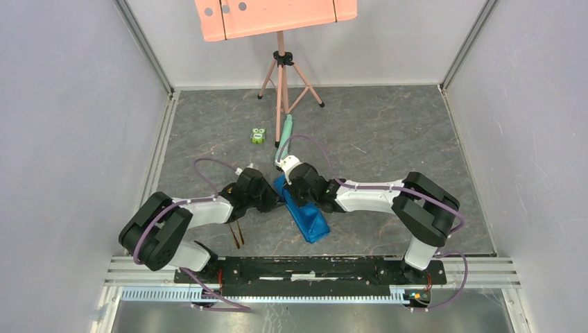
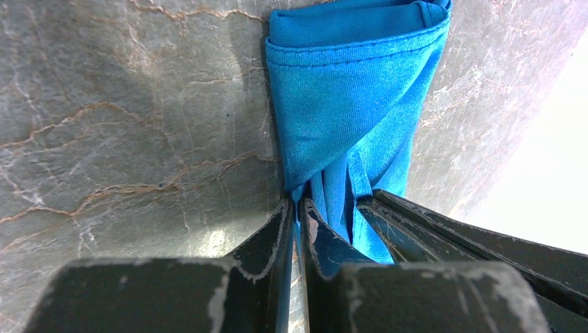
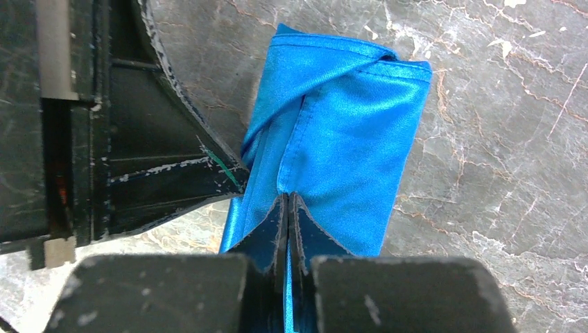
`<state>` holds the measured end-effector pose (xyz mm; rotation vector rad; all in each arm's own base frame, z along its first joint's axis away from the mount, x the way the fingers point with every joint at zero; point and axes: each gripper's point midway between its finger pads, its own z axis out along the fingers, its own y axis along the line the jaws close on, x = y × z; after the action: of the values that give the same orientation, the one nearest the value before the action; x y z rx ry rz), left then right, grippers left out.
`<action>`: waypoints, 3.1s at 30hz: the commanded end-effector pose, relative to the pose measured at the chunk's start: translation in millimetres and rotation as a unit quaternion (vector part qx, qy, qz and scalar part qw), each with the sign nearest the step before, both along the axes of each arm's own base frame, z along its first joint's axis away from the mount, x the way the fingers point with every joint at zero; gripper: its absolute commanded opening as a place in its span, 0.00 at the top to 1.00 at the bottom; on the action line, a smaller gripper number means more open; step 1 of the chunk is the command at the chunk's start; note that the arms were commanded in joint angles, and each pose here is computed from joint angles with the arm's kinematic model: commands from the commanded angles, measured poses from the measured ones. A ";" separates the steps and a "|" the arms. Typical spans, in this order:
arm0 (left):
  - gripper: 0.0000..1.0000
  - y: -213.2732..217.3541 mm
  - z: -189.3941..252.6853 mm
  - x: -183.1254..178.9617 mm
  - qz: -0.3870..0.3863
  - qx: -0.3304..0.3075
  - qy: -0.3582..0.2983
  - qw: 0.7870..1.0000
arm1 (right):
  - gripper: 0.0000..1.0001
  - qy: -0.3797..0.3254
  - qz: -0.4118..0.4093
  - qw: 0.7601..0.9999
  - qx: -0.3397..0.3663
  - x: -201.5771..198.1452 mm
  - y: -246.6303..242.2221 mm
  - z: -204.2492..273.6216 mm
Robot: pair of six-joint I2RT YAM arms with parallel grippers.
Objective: Fold the napkin into a case and place the utensils inside
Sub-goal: Grasp the top corner of the smaller rectangle folded napkin from the folded napkin, then pick up the smaller rectangle-folded napkin from the center of the board.
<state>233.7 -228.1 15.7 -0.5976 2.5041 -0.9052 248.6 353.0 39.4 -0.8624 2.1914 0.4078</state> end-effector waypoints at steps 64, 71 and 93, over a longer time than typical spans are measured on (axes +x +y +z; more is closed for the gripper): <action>0.98 18.7 -16.2 61.5 -0.029 0.043 -0.043 0.998 | 0.40 -0.014 0.065 0.997 0.033 -26.8 8.2 10.8; 0.98 17.8 -10.1 64.3 -0.031 0.045 -0.048 0.997 | 0.39 -0.036 0.056 0.998 0.002 -27.9 13.5 5.1; 0.63 31.1 48.7 64.7 -0.056 0.085 -0.117 0.988 | 1.00 -0.080 -0.028 0.995 -0.048 -20.0 -5.2 -8.3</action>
<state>293.2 -213.2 32.4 -0.3915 2.4499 -0.8504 228.2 354.6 21.3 -0.8961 2.0696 0.1739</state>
